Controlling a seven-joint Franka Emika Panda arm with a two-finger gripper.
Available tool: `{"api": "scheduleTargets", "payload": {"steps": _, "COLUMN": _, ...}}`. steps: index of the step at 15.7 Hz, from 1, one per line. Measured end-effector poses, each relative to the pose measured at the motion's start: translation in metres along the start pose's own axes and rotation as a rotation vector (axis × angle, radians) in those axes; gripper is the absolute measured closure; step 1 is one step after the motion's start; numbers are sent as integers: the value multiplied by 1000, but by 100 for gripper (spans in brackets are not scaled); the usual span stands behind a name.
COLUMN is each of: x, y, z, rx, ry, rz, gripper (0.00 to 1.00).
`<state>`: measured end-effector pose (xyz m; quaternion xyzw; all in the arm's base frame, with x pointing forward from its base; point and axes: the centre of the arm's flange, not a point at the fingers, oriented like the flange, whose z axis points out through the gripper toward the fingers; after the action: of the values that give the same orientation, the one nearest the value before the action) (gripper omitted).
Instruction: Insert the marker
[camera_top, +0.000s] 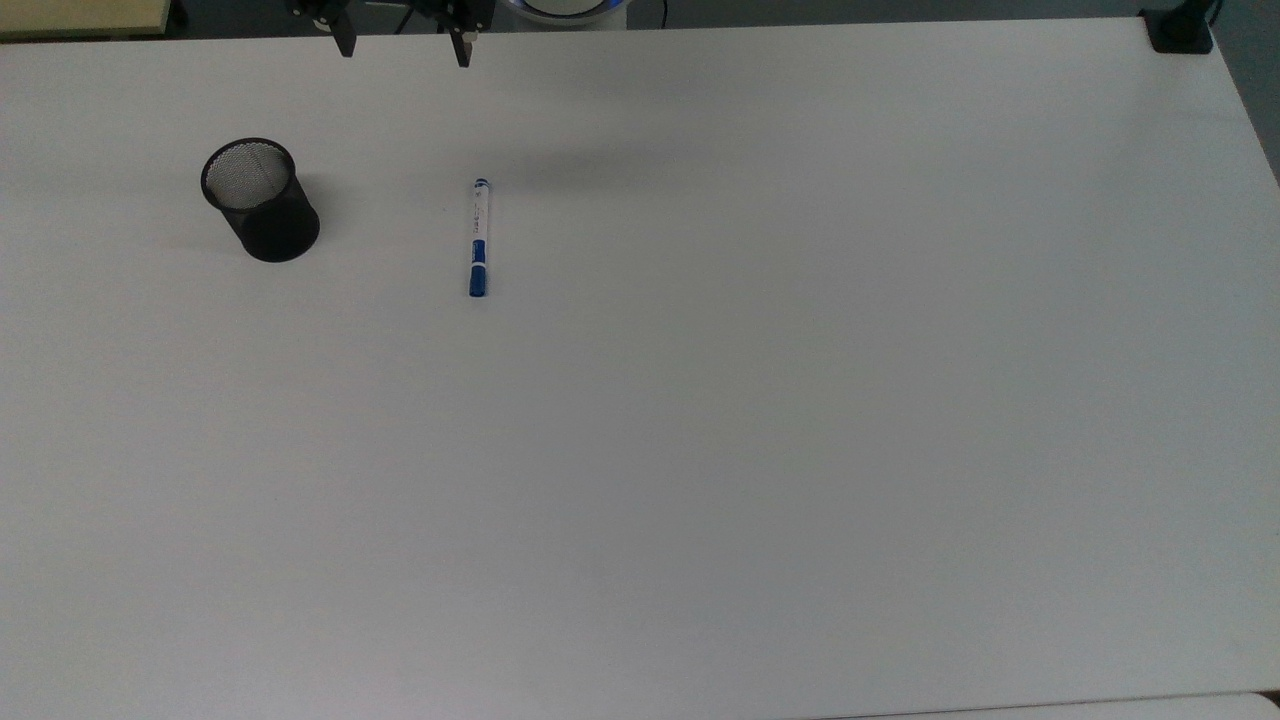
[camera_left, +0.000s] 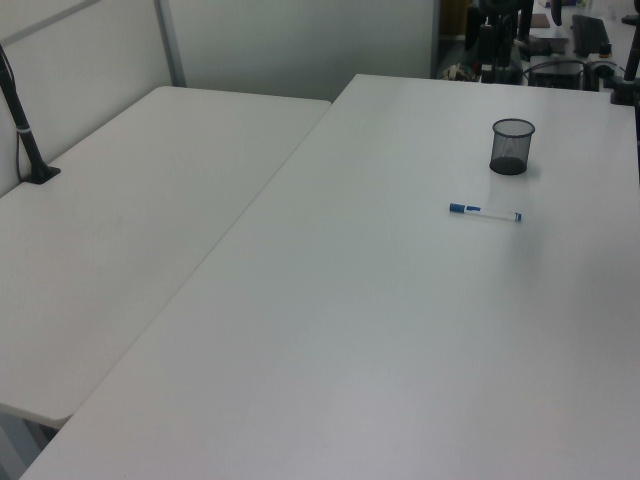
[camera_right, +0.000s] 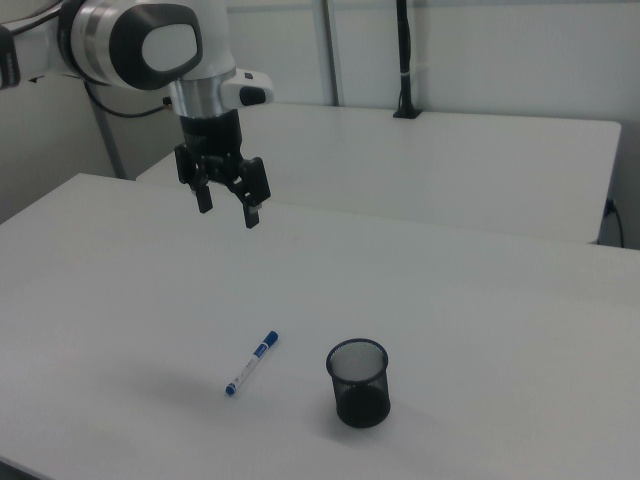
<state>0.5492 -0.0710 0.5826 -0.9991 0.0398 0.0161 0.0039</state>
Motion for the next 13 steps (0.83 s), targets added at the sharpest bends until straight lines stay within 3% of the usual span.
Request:
{"api": "scheduleTargets", "payload": {"steps": 7, "x": 8, "y": 7, "z": 12, "rx": -2, "ry": -9, "rz": 12, "gripper": 0}}
{"api": "scheduleTargets", "payload": {"steps": 13, "x": 41, "y": 20, "z": 76, "rx": -74, "ry": -52, "rz": 6, "gripper": 0}}
